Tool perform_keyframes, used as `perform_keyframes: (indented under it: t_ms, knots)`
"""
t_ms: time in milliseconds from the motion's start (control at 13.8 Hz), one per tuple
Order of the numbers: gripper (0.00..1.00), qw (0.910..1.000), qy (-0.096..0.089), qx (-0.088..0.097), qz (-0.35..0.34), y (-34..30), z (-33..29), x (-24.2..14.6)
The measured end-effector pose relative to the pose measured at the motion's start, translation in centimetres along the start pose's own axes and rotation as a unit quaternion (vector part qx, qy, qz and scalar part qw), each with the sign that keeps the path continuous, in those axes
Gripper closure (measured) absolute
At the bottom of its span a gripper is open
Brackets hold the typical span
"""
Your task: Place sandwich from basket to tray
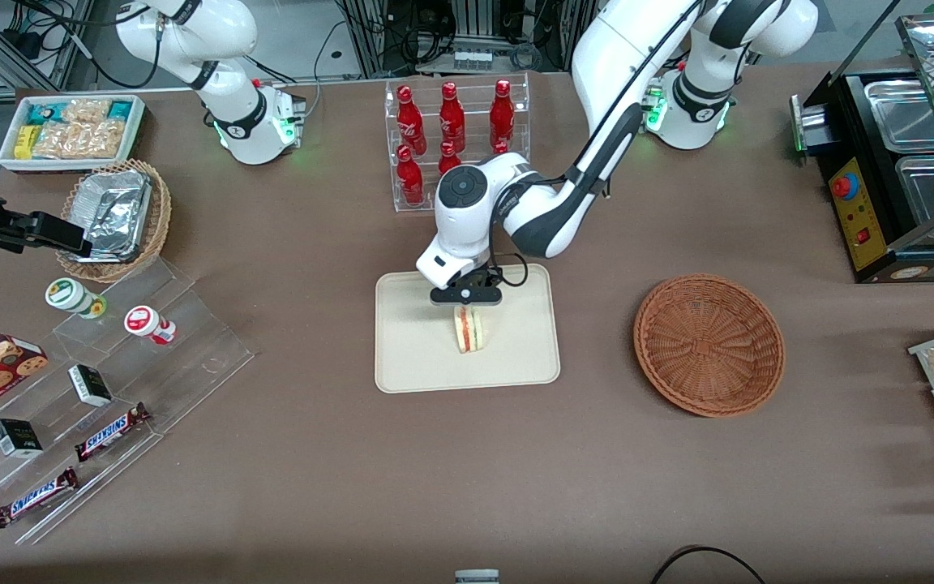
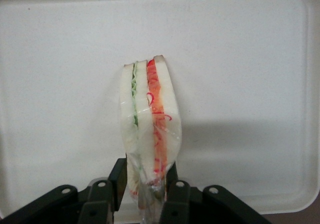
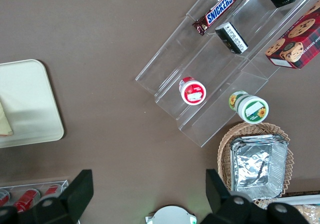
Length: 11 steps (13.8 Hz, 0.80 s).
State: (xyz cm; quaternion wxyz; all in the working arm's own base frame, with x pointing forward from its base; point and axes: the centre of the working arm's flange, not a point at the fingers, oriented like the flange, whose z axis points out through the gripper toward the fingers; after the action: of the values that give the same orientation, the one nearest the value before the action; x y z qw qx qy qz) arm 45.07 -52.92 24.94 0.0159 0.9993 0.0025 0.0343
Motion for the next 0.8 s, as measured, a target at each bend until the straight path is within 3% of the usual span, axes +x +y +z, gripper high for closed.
perform_keyframes:
  t_ms: [363,435,653,798]
  knots:
    - [0.07,0.9994,0.014,0.007,-0.03,-0.9,-6.4,2.4]
    - [0.0,0.9987,0.018,0.011,-0.046,-1.8,-8.7,3.2]
    - [0.0,0.9956,0.03,0.019,-0.086,-6.0,-15.8,5.8]
    - [0.0,0.9931,0.028,0.026,-0.111,-9.8,-19.9,7.5]
